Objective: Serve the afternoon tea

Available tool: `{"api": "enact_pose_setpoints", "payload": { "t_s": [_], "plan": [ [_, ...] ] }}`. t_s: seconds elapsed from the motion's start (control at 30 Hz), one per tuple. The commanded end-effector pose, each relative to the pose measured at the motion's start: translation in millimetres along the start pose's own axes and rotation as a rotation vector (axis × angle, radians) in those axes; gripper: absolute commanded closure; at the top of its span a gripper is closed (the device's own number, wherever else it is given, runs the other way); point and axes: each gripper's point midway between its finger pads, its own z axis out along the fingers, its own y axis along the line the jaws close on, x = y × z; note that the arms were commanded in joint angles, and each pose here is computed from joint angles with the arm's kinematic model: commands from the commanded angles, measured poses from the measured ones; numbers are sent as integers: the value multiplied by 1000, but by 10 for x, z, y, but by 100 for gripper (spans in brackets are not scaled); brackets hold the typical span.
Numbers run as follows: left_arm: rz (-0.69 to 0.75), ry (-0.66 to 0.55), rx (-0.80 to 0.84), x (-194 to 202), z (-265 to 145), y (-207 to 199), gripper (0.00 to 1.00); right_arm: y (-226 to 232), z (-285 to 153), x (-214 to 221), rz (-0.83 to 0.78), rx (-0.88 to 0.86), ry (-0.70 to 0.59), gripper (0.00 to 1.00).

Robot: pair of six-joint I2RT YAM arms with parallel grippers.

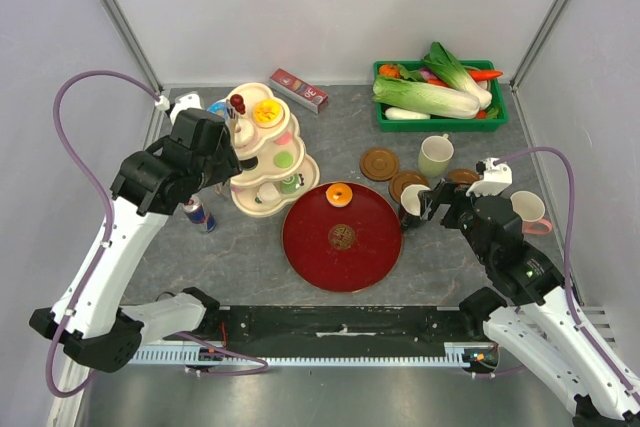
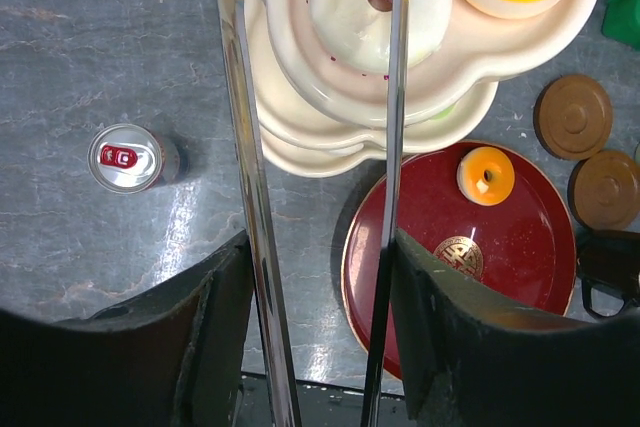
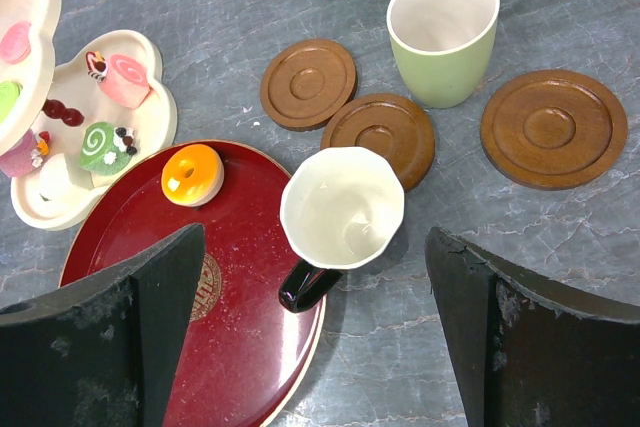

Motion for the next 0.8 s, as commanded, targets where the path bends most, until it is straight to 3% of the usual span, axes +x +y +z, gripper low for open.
{"api": "enact_pose_setpoints", "payload": {
  "t_s": [0.0,0.47,0.77],
  "plan": [
    [-30,-65,14,-175,-64,-18,39,21,7,-60,10,-5,-25,2],
    [-84,-230,3,-709,-534,101,39,12,13,-54,12,1,-24,2],
    [-43,-267,256,-1035,-751,-446,40,3,13,-70,13,7,-29,2]
  ]
}}
